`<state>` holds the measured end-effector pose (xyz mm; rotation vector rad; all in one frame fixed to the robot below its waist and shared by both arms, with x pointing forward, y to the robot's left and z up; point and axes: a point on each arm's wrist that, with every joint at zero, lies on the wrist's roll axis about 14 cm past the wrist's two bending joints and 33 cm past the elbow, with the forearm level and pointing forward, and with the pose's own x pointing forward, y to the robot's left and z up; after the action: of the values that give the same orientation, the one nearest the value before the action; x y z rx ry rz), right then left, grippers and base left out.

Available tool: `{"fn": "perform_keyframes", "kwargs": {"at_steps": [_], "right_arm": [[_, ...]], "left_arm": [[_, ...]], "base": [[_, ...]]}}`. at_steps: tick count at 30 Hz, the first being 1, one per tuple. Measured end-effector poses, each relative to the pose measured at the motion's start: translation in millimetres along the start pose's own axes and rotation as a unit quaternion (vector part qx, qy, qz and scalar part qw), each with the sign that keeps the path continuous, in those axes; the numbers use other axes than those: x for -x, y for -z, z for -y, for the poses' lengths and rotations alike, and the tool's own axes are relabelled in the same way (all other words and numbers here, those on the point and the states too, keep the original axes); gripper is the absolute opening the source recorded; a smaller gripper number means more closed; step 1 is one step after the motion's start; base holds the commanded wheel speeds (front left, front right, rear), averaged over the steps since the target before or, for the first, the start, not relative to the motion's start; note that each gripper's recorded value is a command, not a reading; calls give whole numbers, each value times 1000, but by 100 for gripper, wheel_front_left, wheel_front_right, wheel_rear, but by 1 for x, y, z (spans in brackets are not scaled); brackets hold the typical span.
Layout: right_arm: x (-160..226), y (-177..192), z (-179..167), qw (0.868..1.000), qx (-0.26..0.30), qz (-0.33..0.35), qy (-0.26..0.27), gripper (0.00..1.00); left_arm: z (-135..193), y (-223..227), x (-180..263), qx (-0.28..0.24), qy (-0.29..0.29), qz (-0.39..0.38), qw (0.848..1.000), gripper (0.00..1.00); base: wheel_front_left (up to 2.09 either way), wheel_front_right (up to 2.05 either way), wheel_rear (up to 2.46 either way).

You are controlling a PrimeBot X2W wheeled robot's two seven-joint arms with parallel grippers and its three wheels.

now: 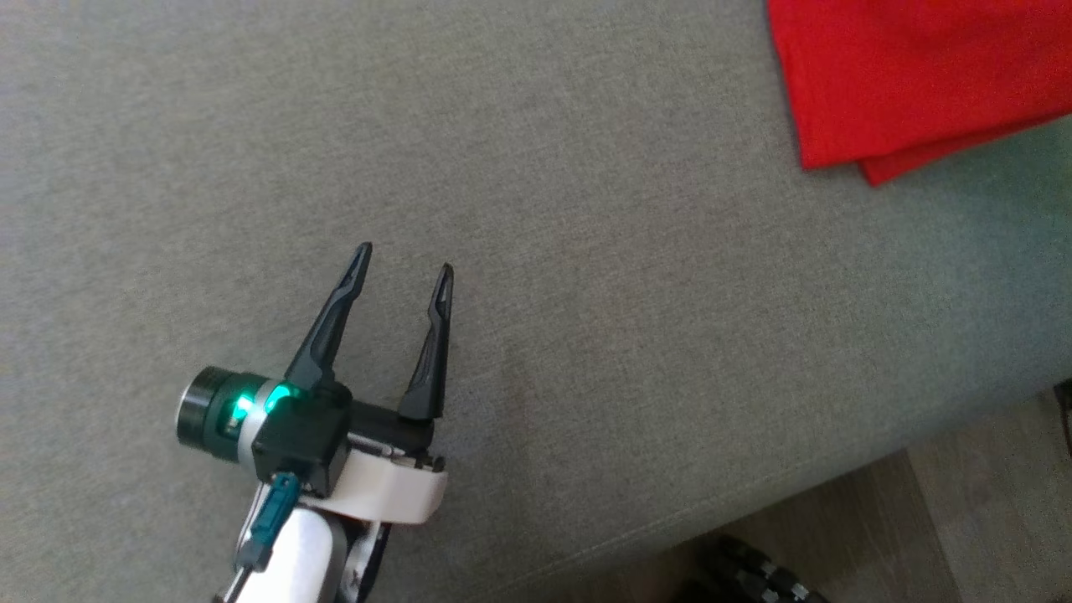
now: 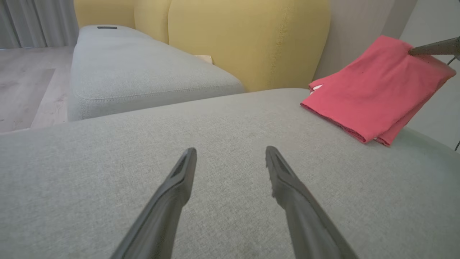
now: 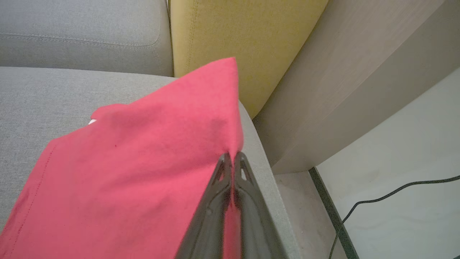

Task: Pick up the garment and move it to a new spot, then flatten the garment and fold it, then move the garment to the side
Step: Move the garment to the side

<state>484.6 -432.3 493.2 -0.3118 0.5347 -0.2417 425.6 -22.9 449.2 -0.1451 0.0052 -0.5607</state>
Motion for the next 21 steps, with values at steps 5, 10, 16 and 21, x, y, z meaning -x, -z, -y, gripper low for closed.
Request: {"fn": "perform_keyframes", "kwargs": {"at_steps": [5, 10, 16, 21], "right_arm": [[-4, 5, 14, 1000, 8, -3, 24, 100], [-5, -9, 8, 999, 25, 34, 27, 100], [7, 2, -62, 995, -39, 74, -45, 100], [28, 19, -127, 984, -94, 94, -116, 100]], "left_arm": [[-2, 17, -5, 1, 9, -16, 1000, 100], [-4, 9, -9, -6, 9, -4, 1000, 100], [-16, -6, 0, -5, -31, 2, 999, 100], [-35, -19, 17, 20, -85, 4, 996, 100]], "base": [[0, 0, 0], [0, 0, 0], [0, 0, 0], [0, 0, 0]]}}
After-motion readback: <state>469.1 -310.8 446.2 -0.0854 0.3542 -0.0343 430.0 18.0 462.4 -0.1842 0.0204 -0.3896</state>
